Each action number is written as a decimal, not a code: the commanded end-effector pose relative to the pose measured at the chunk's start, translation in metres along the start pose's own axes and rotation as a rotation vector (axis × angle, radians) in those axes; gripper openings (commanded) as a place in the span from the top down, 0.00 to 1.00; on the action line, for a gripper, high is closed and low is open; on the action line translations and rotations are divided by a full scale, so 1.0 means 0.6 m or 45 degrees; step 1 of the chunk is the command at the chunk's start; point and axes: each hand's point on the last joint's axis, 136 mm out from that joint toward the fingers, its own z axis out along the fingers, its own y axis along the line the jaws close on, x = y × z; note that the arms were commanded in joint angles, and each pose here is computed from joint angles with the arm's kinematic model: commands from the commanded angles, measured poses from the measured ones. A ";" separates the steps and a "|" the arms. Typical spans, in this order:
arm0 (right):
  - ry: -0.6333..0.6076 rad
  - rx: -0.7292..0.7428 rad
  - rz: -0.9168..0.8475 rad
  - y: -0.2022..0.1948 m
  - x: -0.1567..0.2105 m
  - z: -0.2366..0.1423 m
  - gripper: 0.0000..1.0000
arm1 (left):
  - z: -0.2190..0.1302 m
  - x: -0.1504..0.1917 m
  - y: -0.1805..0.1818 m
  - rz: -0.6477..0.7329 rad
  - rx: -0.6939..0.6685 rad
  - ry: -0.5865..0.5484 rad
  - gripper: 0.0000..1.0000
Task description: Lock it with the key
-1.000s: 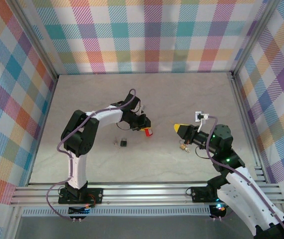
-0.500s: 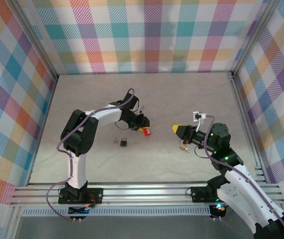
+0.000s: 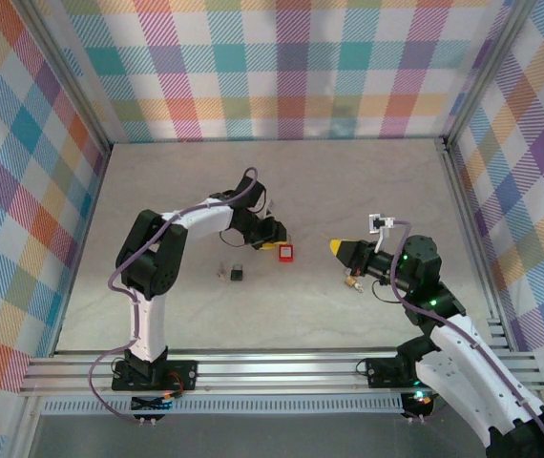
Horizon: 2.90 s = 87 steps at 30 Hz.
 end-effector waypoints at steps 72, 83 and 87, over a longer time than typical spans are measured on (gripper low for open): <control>-0.153 0.590 0.808 -0.283 0.150 0.264 0.85 | -0.441 0.142 -0.022 0.512 -0.137 -1.085 0.00; -0.130 0.590 0.810 -0.276 0.154 0.256 0.56 | -0.440 0.142 -0.022 0.512 -0.137 -1.079 0.00; -0.102 0.613 0.796 -0.271 0.152 0.254 0.49 | -0.440 0.141 -0.022 0.512 -0.137 -1.080 0.00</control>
